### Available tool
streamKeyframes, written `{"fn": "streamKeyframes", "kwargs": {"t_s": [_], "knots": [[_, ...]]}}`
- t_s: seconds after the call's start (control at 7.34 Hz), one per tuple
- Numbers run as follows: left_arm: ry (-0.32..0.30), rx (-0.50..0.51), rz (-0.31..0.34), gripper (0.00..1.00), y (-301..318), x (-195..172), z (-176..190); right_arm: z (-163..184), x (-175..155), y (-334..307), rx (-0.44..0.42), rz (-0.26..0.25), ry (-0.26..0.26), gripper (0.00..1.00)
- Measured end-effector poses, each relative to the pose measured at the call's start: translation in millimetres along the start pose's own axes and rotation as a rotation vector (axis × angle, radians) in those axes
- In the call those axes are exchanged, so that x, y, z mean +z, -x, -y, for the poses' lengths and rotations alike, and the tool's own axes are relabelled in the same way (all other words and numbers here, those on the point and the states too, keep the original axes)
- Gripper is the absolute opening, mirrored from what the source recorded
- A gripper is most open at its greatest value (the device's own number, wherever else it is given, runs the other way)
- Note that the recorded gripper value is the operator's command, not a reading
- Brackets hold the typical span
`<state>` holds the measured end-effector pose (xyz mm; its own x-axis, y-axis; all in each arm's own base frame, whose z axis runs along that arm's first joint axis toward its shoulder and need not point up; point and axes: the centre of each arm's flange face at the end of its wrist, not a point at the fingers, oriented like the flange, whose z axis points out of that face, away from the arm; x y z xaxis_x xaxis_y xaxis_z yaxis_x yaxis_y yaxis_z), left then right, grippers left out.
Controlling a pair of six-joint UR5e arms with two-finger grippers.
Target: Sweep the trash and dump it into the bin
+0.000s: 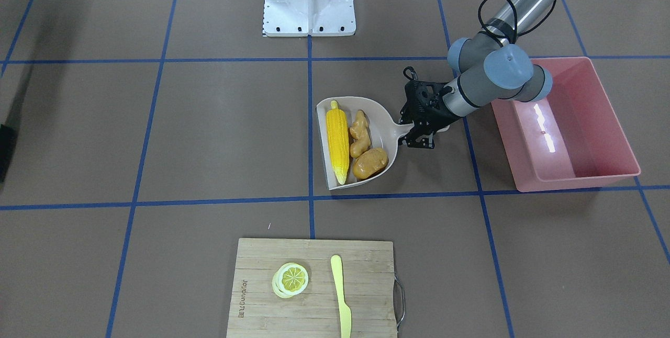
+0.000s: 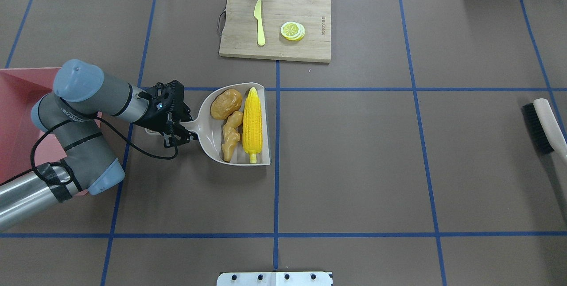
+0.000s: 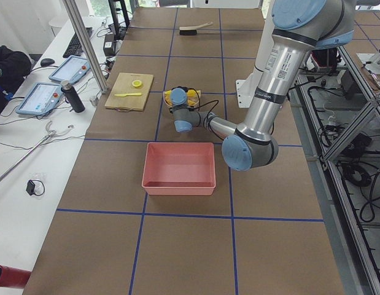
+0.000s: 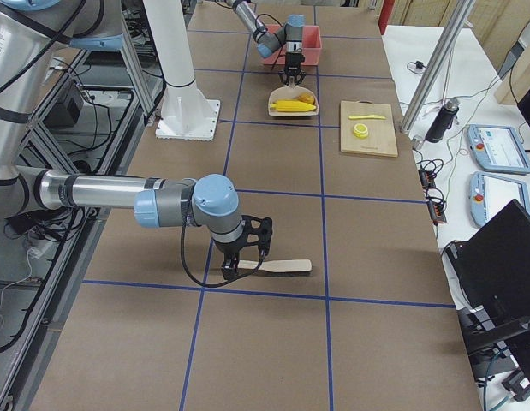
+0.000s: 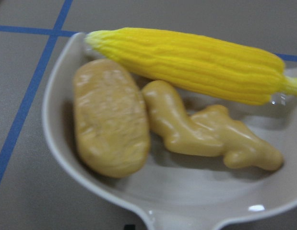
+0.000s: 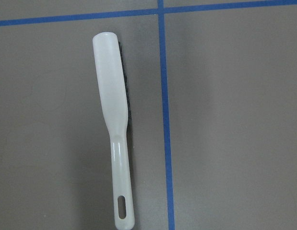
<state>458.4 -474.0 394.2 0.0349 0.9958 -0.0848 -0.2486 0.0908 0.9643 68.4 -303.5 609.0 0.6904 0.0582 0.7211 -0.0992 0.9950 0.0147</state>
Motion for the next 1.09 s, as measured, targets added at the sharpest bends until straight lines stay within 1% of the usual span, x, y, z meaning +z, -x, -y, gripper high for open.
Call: {"fn": "streamKeyframes", "kwargs": {"t_s": [0.27,0.54,1.09], "knots": [[-0.003,0.002,0.001,0.99,-0.5,-1.2,-1.1,-16.6,-6.7,-19.3,0.012,0.003,-0.020,1.00],[-0.012,0.010,0.001,0.99,-1.3,-2.6,2.0,-25.6,-12.1,-31.4,0.042,0.003,-0.040,1.00],[-0.020,0.017,0.002,0.99,-1.2,-3.3,6.9,-39.9,-17.5,-48.9,0.093,0.000,-0.047,1.00]]}}
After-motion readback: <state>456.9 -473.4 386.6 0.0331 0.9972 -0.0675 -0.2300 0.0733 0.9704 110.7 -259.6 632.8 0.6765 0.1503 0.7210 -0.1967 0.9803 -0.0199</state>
